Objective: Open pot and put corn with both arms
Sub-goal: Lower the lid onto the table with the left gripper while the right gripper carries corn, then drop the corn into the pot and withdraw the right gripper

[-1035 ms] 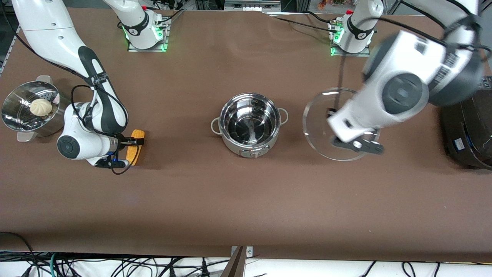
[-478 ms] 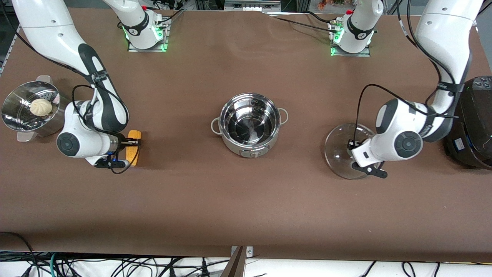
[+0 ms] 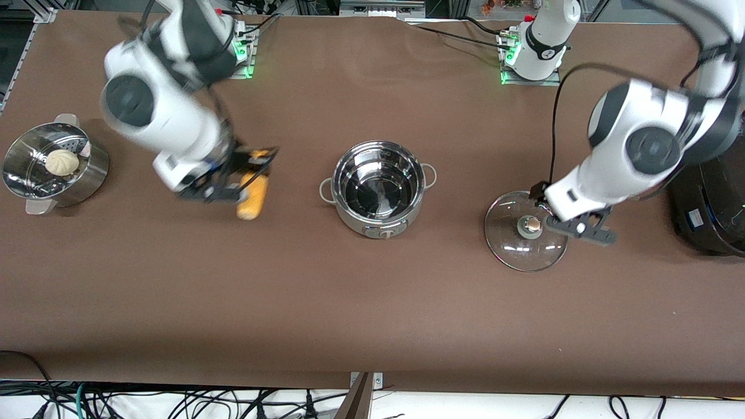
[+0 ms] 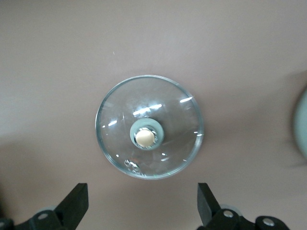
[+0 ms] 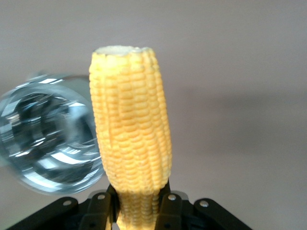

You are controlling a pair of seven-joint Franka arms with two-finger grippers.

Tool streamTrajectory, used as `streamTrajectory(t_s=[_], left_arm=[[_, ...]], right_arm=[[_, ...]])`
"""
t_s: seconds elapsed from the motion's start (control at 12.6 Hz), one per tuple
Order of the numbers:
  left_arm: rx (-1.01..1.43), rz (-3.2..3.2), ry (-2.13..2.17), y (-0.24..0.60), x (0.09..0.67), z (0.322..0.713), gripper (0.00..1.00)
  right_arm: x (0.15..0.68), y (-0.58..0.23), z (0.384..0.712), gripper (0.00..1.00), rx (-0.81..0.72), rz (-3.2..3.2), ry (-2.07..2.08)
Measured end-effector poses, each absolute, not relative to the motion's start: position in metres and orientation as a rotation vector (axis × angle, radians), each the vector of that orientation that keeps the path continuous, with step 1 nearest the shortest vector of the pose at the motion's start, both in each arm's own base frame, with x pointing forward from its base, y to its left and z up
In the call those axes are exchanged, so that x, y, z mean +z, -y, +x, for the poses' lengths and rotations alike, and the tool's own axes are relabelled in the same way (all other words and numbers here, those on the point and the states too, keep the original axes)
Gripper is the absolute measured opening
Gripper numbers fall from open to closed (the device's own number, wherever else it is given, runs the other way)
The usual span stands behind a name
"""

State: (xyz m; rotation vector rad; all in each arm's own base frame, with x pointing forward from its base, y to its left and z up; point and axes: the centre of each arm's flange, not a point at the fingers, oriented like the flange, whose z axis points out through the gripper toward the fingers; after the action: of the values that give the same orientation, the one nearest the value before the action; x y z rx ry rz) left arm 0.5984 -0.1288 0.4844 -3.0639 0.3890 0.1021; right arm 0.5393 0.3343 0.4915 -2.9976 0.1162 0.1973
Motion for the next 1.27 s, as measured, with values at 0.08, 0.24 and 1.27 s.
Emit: streamTrajectory(t_s=[0.08, 0.24, 1.27], left_arm=[[0.078, -3.075, -0.351, 0.128, 0.522, 0.587, 1.0], [0.051, -3.078, -0.235, 0.108, 0.575, 0.581, 1.0], [0.057, -3.076, -0.06, 0.059, 0.593, 0.588, 1.0]], right_arm=[[0.487, -0.377, 0.52, 0.33, 0.196, -2.998, -0.119], [0.446, -0.439, 0.503, 0.33, 0.186, -3.002, -0.168], [0.294, -0.514, 0.502, 0.43, 0.247, -2.991, -0.306]])
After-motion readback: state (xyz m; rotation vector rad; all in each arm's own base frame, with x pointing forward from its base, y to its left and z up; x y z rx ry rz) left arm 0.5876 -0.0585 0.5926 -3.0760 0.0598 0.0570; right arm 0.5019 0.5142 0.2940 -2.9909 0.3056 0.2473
